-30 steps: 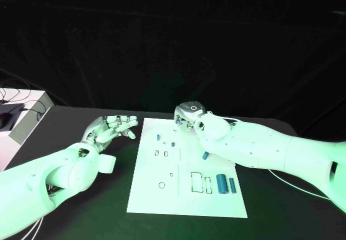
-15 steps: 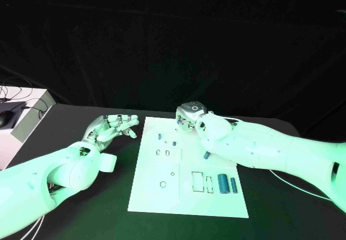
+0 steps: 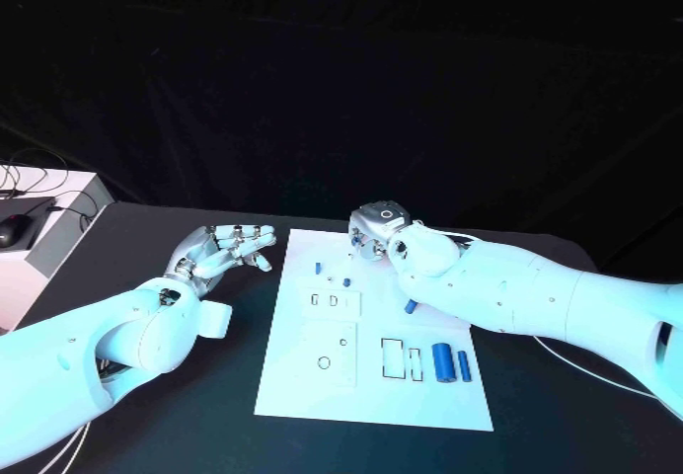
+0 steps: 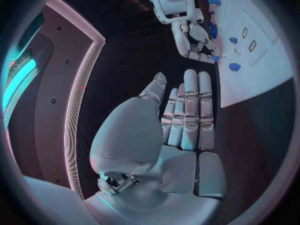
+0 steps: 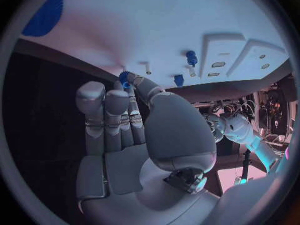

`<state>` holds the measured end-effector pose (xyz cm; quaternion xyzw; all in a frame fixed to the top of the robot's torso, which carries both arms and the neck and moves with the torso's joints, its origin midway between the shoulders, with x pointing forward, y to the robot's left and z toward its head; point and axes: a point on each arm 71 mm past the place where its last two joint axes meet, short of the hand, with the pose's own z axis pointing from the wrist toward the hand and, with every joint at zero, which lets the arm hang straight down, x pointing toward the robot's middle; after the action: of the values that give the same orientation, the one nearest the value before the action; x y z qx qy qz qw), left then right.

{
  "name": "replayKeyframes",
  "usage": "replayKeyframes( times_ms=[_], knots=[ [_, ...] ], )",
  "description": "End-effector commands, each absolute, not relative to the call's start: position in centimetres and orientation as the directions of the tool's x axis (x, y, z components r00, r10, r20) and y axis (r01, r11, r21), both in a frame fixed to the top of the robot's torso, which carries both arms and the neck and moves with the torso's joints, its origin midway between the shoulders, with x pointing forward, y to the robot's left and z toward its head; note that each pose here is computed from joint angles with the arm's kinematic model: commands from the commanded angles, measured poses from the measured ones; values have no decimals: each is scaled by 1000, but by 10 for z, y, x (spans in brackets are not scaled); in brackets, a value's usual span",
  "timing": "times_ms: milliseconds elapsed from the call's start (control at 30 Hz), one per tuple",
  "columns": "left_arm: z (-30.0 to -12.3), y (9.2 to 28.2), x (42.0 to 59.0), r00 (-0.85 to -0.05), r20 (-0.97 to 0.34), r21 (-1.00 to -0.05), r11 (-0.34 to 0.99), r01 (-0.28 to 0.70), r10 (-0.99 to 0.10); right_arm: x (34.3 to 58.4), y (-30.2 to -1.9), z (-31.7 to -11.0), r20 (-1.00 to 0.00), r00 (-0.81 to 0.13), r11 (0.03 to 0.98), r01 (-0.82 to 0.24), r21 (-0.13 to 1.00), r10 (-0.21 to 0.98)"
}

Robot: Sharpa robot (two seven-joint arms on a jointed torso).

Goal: Assemble the parts on the task board

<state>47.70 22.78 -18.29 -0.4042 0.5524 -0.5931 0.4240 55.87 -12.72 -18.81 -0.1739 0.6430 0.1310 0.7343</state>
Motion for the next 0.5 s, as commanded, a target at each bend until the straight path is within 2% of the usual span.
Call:
replayKeyframes(
  times_ms=[33,500],
  knots=[
    [-182,226,476,-332,12,-997,-37,66,-943,559,-126,-189,-989,140,899,-427,-93,-36],
    [-182,225,477,-332,13,-997,-36,65,-943,561,-126,-189,-991,132,901,-428,-77,-22]
  ],
)
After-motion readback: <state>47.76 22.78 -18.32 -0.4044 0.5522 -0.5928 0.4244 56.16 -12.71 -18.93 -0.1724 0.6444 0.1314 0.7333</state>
